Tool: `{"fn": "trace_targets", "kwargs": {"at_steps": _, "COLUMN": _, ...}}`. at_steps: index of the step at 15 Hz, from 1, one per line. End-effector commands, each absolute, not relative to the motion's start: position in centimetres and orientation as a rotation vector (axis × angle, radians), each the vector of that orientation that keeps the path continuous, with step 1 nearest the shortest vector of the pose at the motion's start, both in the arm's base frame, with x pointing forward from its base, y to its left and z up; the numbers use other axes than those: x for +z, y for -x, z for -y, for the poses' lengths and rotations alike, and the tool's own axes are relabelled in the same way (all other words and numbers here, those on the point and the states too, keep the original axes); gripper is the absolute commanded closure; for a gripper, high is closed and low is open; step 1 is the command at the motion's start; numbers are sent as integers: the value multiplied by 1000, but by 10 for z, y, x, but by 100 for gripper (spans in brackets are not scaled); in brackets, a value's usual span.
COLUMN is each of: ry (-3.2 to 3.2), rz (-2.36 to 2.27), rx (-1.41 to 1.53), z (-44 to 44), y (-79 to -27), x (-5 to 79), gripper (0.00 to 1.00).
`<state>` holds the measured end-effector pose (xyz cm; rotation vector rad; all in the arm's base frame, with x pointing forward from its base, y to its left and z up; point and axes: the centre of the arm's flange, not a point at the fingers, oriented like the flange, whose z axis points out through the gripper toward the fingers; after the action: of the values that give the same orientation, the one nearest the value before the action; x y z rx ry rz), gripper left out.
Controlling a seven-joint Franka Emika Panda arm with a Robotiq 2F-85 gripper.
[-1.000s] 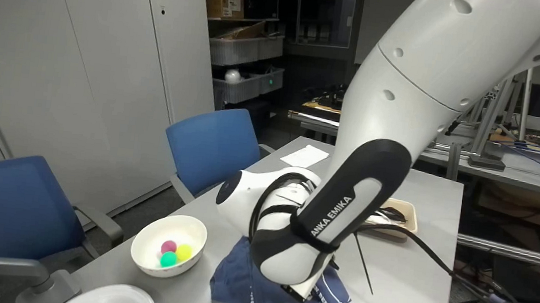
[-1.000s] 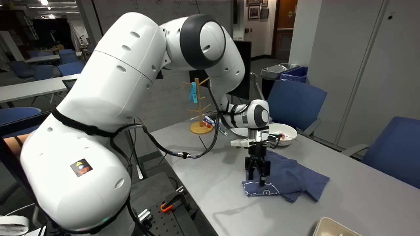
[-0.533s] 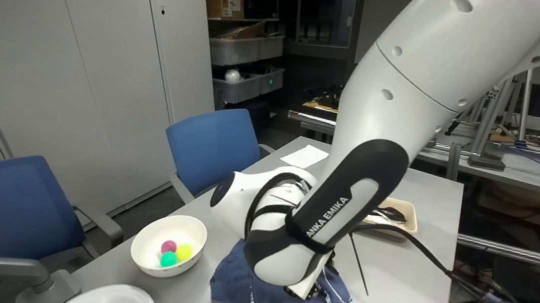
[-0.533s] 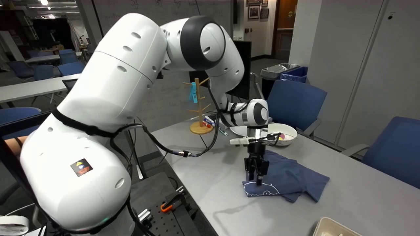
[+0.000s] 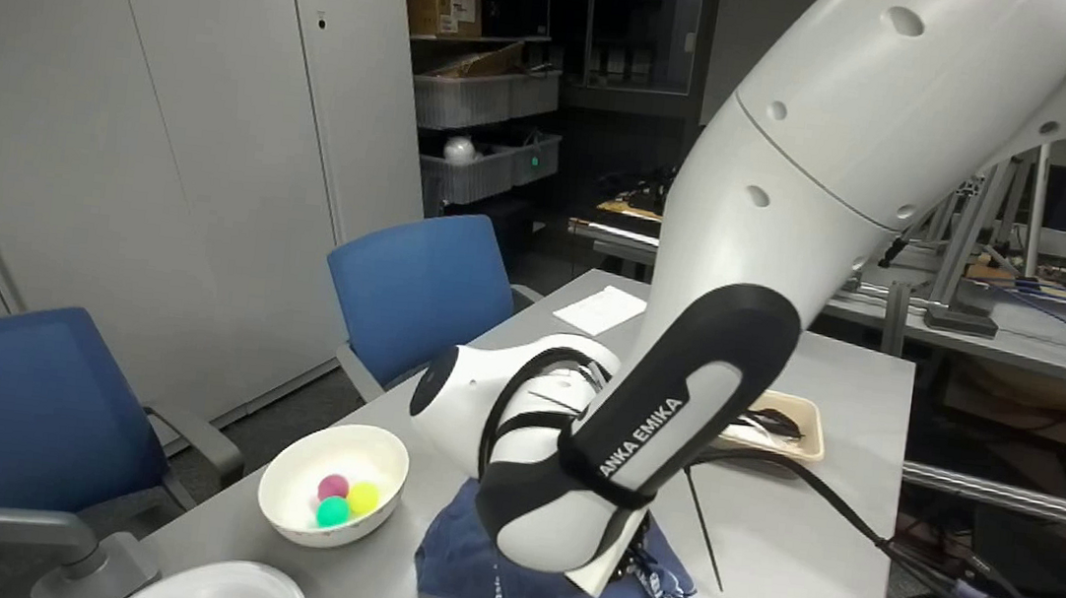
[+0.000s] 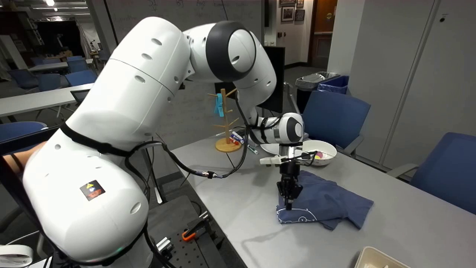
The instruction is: Fold the t-shirt
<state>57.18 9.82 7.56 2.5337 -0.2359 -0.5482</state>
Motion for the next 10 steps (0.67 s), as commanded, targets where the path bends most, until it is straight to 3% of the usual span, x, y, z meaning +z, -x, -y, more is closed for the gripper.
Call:
{"fn": "trace_targets", "kwargs": {"at_steps": 1, "ry": -2514, "rz": 234, "rx": -534, "z": -102, "y": -579, "x": 74, "gripper": 99}}
{"fn": "trace_targets", "kwargs": {"at_steps": 10, "ry": -2423, "rz": 106, "rx": -375, "z": -95, "y": -586, "x": 75, "gripper": 99}}
